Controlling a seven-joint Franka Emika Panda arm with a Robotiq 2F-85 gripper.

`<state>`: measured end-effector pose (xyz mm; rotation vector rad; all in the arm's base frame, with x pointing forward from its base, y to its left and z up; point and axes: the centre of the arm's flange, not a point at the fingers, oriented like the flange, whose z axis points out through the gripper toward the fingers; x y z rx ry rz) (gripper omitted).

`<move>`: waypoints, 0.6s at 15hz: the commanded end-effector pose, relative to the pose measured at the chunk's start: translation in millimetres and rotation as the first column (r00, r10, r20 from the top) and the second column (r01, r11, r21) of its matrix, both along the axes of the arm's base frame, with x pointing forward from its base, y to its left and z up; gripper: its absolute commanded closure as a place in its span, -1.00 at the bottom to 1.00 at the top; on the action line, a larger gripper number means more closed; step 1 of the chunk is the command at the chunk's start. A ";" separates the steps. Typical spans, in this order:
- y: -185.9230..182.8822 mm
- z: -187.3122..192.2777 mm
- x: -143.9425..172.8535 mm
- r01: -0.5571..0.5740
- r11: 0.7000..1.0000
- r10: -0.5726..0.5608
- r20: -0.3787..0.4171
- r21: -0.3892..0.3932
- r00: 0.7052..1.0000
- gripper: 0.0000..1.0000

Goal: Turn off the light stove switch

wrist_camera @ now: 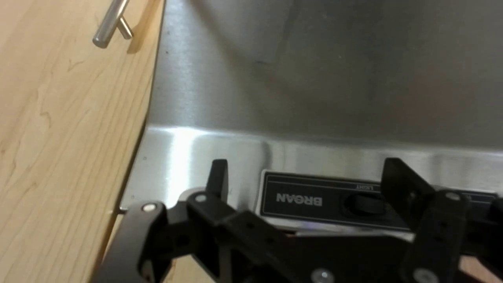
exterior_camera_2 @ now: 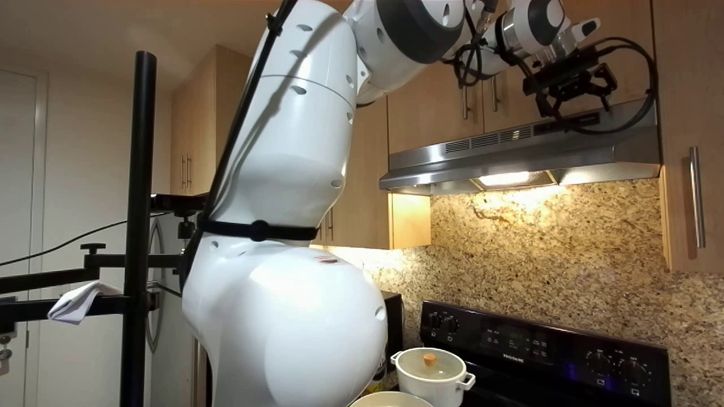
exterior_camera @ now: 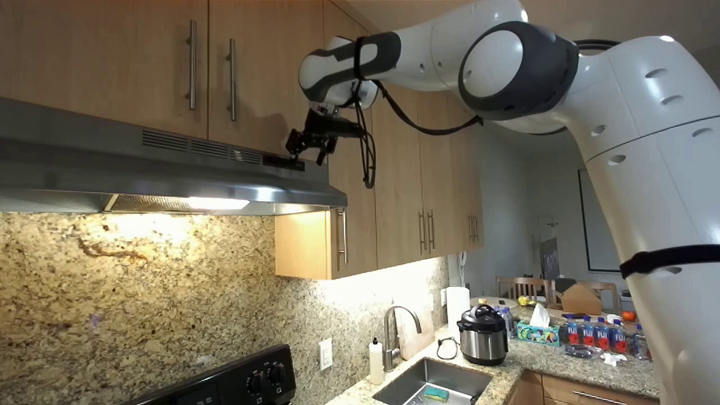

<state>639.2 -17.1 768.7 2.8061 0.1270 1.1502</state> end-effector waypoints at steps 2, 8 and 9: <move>-3.5 10.2 11.8 -0.047 0.999 0.047 -0.030 -0.010 0.998 -1.00; -5.6 16.3 20.6 -0.041 0.999 0.041 -0.015 -0.005 0.999 -1.00; -6.6 17.6 21.9 -0.038 0.999 0.038 -0.010 -0.006 0.999 -1.00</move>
